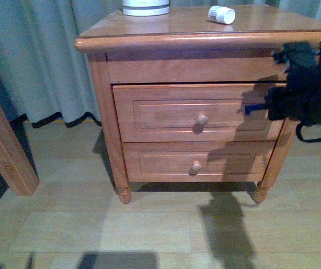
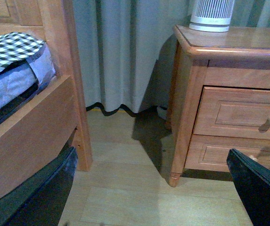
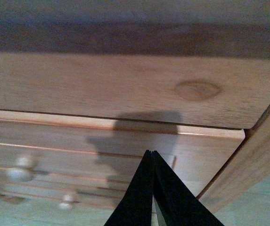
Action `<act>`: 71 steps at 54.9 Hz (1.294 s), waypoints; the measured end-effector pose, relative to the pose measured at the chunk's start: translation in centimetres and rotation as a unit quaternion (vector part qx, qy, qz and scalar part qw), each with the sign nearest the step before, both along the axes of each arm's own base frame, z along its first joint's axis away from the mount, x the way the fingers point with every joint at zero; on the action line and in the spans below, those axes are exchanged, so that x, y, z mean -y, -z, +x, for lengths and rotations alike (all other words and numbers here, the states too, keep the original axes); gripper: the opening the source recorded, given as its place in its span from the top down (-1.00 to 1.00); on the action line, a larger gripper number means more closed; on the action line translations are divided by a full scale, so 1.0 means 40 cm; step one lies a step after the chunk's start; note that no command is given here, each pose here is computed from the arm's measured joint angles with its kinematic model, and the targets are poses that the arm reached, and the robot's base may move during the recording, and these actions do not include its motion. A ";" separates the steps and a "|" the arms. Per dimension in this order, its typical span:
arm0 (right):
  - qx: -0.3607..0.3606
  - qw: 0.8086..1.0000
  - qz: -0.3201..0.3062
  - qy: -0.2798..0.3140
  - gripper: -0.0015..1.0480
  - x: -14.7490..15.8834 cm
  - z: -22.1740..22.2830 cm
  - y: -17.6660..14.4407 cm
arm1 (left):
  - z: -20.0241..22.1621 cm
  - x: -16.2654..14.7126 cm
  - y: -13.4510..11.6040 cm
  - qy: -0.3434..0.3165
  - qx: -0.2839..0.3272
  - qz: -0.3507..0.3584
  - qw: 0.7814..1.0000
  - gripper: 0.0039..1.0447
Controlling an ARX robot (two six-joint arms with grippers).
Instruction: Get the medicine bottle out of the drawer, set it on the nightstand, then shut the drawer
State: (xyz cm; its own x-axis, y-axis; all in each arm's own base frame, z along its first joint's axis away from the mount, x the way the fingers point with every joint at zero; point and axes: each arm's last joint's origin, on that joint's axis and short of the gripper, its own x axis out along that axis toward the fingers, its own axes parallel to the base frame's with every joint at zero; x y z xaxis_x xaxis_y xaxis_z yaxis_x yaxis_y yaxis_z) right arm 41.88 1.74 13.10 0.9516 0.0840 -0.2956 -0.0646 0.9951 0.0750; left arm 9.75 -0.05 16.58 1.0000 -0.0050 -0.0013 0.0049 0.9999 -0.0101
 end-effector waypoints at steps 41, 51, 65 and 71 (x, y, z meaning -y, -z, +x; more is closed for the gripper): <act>0.124 0.990 0.070 0.007 0.36 0.039 -0.745 -0.337 | 0.000 0.000 0.000 0.000 0.000 0.000 1.000 -0.88; 0.151 0.988 -0.010 0.042 0.95 0.044 -0.803 -0.273 | 0.000 0.000 0.000 0.000 0.000 0.000 1.000 -0.88; 0.147 0.988 -0.028 0.038 0.94 0.044 -0.801 -0.195 | 0.000 0.000 0.000 0.000 0.000 0.000 1.000 -0.88; 0.146 0.988 -0.029 0.038 0.94 0.044 -0.801 -0.172 | 0.000 0.000 0.000 0.000 0.000 0.000 1.000 -0.88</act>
